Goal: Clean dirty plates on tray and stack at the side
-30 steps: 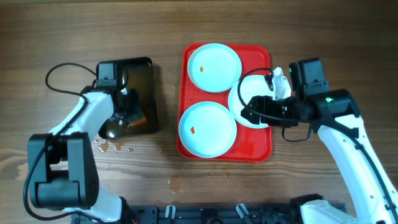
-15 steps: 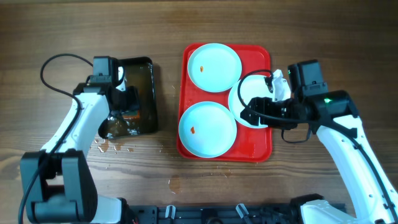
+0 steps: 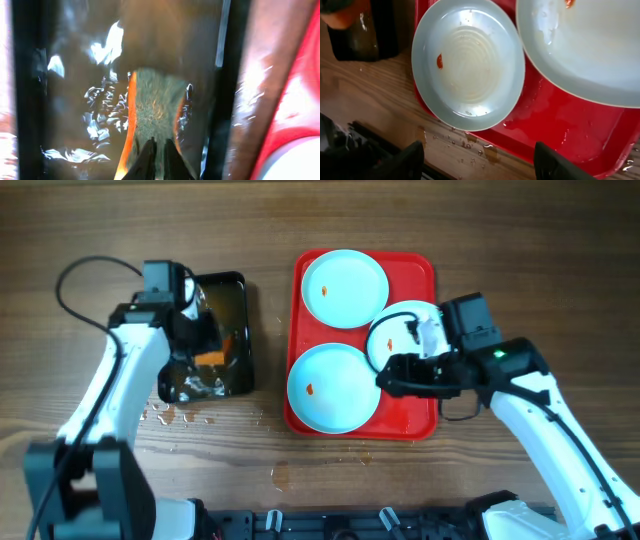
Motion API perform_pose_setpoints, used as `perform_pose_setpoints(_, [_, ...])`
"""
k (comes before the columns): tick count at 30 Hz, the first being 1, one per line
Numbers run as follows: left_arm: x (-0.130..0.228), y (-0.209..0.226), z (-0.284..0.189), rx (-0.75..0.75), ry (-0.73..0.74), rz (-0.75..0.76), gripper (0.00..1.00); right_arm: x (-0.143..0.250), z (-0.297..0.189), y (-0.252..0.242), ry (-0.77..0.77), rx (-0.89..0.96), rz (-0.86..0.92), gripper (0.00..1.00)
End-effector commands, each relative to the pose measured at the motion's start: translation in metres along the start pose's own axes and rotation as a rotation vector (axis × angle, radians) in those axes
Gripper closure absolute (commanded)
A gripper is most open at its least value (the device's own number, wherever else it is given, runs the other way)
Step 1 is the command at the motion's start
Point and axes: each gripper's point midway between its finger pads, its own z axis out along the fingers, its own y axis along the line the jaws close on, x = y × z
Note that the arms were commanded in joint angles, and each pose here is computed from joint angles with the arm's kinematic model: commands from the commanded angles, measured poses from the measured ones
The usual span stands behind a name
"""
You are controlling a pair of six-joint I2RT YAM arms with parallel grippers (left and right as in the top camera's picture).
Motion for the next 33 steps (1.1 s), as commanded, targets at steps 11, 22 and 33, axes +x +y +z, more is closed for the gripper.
perform_pose_setpoints(11, [0.030,0.008,0.047,-0.023,0.138,-0.008,0.55,0.004,0.005,-0.012,-0.005,0.130,-0.003,0.22])
perform_pose_setpoints(22, [0.035,0.007,0.076,-0.007,0.180,-0.013,0.96,0.009,0.019,-0.023,0.051,0.169,0.092,0.22])
perform_pose_setpoints(33, [0.008,-0.021,-0.022,0.088,0.108,-0.057,0.96,0.012,0.056,-0.035,0.164,0.174,0.084,0.41])
